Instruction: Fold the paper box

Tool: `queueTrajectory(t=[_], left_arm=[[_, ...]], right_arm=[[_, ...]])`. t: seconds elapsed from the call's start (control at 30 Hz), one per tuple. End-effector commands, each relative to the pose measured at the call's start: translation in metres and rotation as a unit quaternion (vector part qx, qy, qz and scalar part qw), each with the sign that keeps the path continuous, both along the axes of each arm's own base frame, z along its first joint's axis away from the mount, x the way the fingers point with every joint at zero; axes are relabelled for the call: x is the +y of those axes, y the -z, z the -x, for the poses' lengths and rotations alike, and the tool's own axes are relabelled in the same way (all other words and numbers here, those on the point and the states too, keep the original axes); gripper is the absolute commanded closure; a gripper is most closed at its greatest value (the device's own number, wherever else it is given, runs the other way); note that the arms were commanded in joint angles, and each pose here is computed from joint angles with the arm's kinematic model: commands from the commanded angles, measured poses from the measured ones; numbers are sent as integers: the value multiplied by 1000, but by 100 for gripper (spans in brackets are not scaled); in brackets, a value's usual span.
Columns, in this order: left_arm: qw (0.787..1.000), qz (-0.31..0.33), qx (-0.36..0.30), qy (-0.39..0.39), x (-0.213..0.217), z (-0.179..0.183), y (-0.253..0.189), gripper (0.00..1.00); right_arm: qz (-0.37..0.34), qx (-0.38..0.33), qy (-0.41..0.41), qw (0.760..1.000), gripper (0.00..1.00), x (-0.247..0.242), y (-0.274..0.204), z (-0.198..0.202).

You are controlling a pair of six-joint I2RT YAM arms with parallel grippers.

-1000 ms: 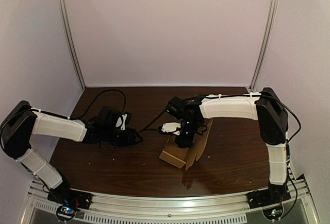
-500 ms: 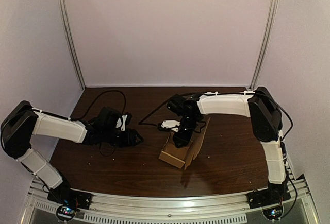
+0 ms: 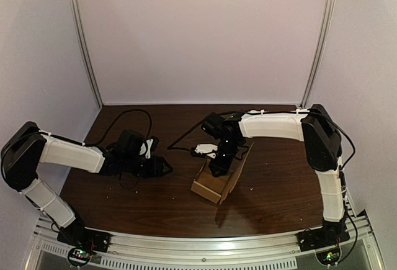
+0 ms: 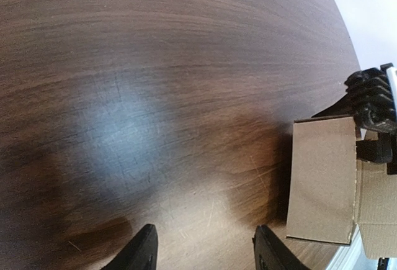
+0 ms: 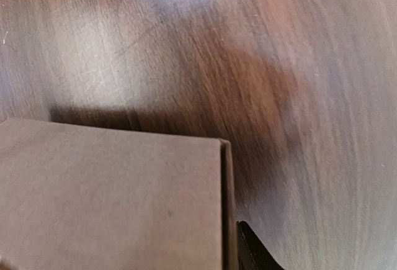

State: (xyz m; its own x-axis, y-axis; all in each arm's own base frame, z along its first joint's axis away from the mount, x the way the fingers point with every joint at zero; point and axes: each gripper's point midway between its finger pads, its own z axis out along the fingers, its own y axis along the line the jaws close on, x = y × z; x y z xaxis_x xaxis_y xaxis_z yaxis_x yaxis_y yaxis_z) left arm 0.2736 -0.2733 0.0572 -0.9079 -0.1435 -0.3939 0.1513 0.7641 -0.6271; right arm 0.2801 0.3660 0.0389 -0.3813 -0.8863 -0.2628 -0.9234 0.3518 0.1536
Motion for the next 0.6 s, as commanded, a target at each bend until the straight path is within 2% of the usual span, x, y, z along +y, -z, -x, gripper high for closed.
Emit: queueTrajectory(t=[0.0, 0.4, 0.57], left_arm=[[1000, 9, -4, 4, -3, 0, 1, 45], [1000, 14, -1, 5, -3, 2, 2, 45], [1000, 12, -2, 6, -2, 2, 3, 45]], right_arm=[[-15, -49, 17, 999, 67, -1, -28, -13], [20, -25, 21, 999, 67, -11, -9, -7], [38, -39, 18, 998, 72, -18, -8, -10]])
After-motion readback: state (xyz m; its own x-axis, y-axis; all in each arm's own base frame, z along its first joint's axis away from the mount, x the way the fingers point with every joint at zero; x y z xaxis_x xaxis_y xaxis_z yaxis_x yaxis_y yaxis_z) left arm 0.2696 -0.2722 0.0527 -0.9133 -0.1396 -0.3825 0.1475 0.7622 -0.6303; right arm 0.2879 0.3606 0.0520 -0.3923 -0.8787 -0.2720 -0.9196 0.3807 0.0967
